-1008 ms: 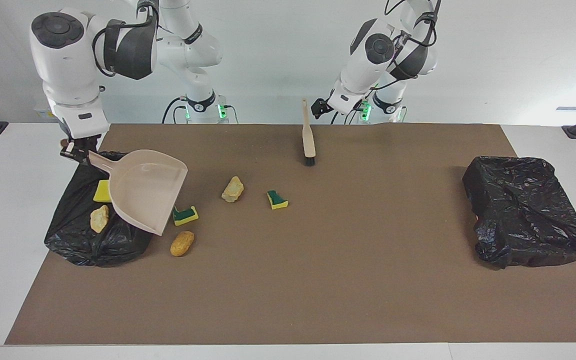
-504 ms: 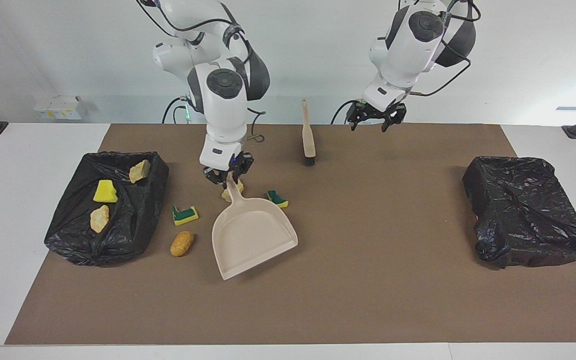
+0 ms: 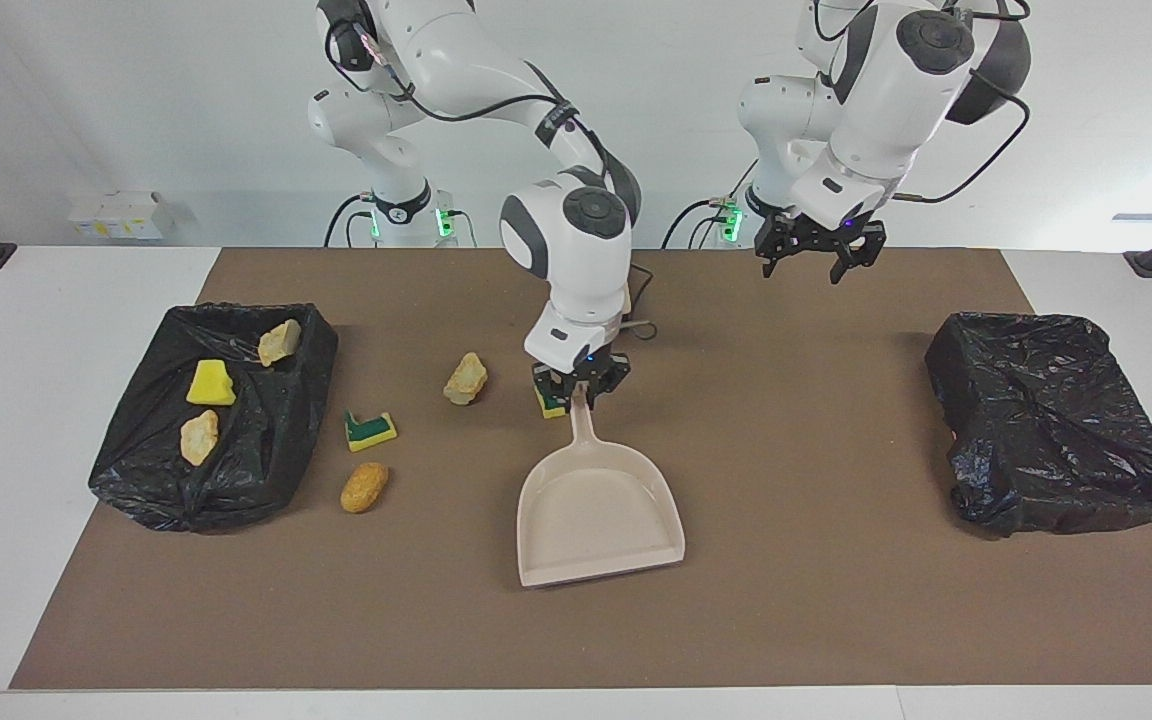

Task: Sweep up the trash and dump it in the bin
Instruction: 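Lower the dustpan near the crumbs while the left gripper releases the brush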

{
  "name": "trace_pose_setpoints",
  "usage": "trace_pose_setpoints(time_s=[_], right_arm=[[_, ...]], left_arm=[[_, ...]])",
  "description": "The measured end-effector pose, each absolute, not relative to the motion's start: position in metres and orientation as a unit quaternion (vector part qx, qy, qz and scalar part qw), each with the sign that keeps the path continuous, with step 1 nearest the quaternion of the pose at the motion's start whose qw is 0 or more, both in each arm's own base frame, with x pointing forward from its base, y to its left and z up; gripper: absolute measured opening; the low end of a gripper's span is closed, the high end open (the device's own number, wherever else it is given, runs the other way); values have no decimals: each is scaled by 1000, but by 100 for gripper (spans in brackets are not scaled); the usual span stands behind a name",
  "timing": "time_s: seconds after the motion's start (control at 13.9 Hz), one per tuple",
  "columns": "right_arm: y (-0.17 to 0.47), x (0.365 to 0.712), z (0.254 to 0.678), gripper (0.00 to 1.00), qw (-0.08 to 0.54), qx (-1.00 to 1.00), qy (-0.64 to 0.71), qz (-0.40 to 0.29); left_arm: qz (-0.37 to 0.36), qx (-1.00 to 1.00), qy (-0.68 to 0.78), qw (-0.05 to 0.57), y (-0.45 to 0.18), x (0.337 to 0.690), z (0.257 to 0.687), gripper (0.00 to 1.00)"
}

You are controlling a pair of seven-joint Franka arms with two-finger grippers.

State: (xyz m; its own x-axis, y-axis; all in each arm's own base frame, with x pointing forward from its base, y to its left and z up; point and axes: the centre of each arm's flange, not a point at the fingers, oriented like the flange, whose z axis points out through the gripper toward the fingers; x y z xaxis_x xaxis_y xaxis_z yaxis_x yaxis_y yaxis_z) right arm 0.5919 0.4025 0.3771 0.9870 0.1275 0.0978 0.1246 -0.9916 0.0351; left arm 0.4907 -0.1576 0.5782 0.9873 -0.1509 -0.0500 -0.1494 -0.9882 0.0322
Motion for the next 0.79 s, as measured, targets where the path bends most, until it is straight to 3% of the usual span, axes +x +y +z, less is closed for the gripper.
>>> trace_pose_setpoints(time_s=[0.22,0.36,0.65,0.72,0.79], right_arm=[[418,603,374,31,-38,997,31,65],[420,607,381,48,-55,995,19,80],[417,606,388,93,-57,995,16,77],[414,603,393,100,-54,996,14,70],[409,600,399,100,-51,997,11,61]], left_arm=[[-11,996,-86,3,-142,494,610,100],[-1,995,-96,-1,-127,498,627,100],[-10,996,-88,-2,-106,507,649,100],[-12,996,-87,-1,-104,511,652,100],[-14,996,-86,-1,-104,516,653,100]])
